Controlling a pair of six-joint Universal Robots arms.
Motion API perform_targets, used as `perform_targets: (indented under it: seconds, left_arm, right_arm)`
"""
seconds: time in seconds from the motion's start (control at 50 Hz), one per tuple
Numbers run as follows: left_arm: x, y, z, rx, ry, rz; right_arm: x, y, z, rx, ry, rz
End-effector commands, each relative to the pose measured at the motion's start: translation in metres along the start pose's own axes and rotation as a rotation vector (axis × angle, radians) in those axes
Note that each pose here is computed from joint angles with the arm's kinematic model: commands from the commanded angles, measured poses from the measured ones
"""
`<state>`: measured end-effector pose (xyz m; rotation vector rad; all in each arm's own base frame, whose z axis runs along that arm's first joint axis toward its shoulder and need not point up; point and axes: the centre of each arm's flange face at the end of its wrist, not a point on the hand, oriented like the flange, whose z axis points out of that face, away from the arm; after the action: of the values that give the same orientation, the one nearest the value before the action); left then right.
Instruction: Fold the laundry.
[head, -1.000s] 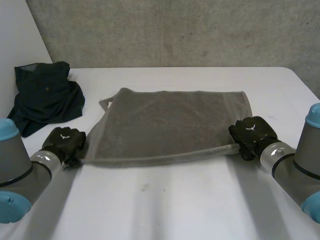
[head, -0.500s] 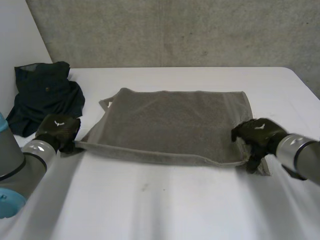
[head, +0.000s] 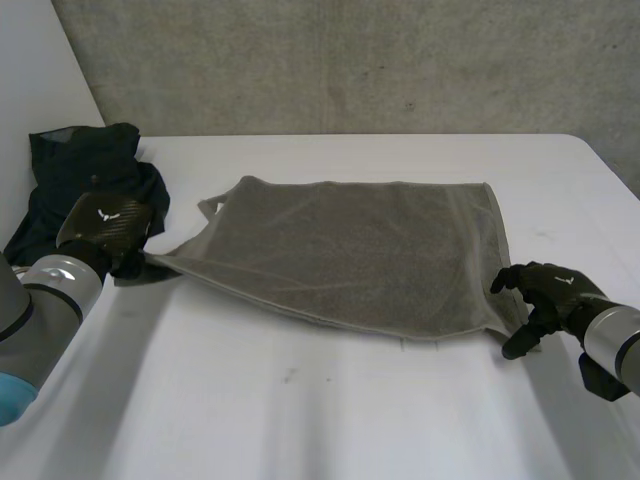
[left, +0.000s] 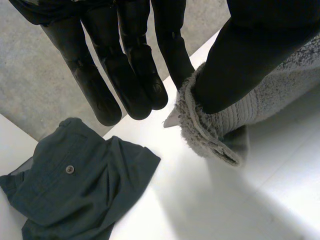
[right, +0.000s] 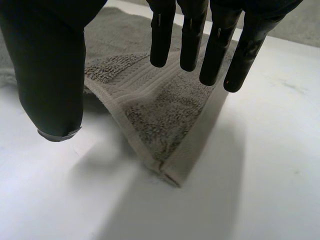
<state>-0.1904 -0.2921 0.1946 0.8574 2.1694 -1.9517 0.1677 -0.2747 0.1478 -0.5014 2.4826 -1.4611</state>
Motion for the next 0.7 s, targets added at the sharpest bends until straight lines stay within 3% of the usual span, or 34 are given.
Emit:
perform_targets:
  seconds: [0.02, 0.4, 0.48, 0.56, 0.62, 0.7]
  left_arm:
    - [0.001, -0.004, 0.001, 0.015, 0.002, 0.002]
    - [-0.004, -0.015, -0.007, 0.035, -0.008, -0.006]
    - [-0.003, -0.017, -0.018, -0.012, 0.014, 0.0]
    - [-0.003, -0.018, -0.037, -0.099, 0.056, 0.027]
    - [-0.002, -0.02, -0.058, -0.189, 0.109, 0.097]
    - [0.003, -0.024, -0.087, -0.275, 0.198, 0.193]
  right_arm:
    - [0.002, 0.009, 0.018, 0.021, -0.005, 0.072]
    - [0.008, -0.004, 0.044, 0.085, 0.017, 0.001]
    - [0.006, -0.015, 0.033, 0.071, 0.015, -0.114]
    - [-0.001, -0.044, -0.008, 0.04, 0.018, -0.381]
    - [0.001, -0.056, -0.047, -0.049, 0.038, -0.643]
    - [0.006, -0.068, -0.081, -0.111, 0.067, -0.778]
